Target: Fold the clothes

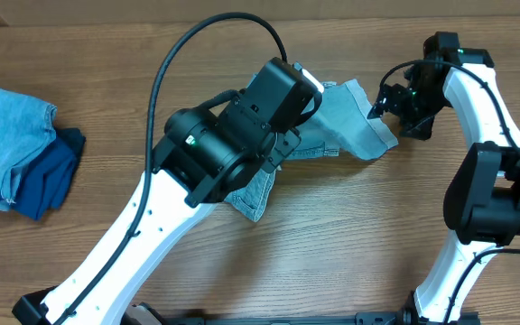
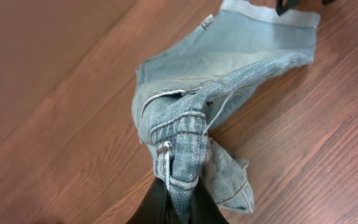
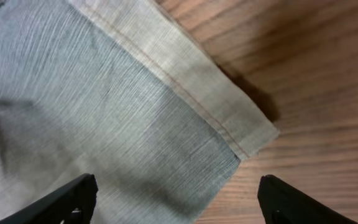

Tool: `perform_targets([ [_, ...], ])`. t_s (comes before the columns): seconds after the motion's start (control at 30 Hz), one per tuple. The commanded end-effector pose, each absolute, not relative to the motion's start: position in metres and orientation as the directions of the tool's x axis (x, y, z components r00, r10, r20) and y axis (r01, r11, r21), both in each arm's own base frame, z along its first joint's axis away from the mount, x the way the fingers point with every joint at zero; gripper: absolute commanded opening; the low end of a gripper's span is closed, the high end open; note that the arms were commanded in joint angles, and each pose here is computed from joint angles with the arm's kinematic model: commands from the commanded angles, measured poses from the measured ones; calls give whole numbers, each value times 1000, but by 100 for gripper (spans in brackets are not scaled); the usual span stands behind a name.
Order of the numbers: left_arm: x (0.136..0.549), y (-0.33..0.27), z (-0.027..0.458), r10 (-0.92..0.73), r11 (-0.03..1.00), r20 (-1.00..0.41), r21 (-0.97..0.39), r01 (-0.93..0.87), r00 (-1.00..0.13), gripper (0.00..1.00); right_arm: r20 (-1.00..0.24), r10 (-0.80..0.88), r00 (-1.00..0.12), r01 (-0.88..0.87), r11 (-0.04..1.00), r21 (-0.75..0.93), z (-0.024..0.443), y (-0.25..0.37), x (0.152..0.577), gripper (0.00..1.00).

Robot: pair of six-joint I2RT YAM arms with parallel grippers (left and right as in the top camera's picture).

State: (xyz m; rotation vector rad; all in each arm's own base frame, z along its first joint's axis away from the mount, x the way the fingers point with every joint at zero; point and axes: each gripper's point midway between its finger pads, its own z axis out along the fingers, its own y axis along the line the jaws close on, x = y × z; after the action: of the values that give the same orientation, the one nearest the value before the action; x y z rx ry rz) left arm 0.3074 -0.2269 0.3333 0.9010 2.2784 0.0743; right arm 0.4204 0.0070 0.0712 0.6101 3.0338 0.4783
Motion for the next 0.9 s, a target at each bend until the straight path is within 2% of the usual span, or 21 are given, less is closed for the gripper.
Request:
perform_targets([
  [0.0, 312, -222, 355, 612, 769, -613, 313, 557, -499, 4, 109, 473, -874, 484, 831, 273, 60, -12, 405, 83],
  [0.1, 311, -221, 354, 615, 767, -608, 314, 559, -502, 4, 173, 498, -849, 528, 805, 270, 36, -14, 387, 76],
  [0.33, 311, -221, 354, 615, 767, -608, 315, 559, -502, 4, 297, 486, -822, 570, 708, 417, 10, 20, 367, 75],
  [0.4, 311, -221, 354, 615, 767, -608, 315, 559, -502, 4, 314, 496, -810, 587, 682, 437, 8, 25, 367, 71],
  [0.43, 311, -221, 354, 615, 767, -608, 315, 559, -502, 4, 318, 498, -806, 591, 675, 441, 8, 26, 367, 65],
  [0.57, 311, -221, 354, 615, 767, -608, 315, 558, -502, 4, 306, 499, -811, 585, 670, 458, 9, 26, 371, 27],
  [0.67, 312, -218, 355, 615, 771, -607, 328, 546, -503, 4, 261, 488, -833, 551, 683, 480, 12, 21, 380, 8],
  [0.7, 313, -217, 357, 613, 774, -609, 334, 538, -503, 4, 237, 480, -845, 530, 691, 491, 17, 19, 385, 4],
  [0.77, 314, -213, 363, 605, 782, -620, 345, 518, -499, 4, 181, 474, -862, 494, 703, 512, 34, 14, 395, 4],
  [0.87, 311, -207, 393, 563, 807, -686, 335, 485, -462, 4, 30, 500, -865, 434, 718, 545, 90, -1, 413, 4],
])
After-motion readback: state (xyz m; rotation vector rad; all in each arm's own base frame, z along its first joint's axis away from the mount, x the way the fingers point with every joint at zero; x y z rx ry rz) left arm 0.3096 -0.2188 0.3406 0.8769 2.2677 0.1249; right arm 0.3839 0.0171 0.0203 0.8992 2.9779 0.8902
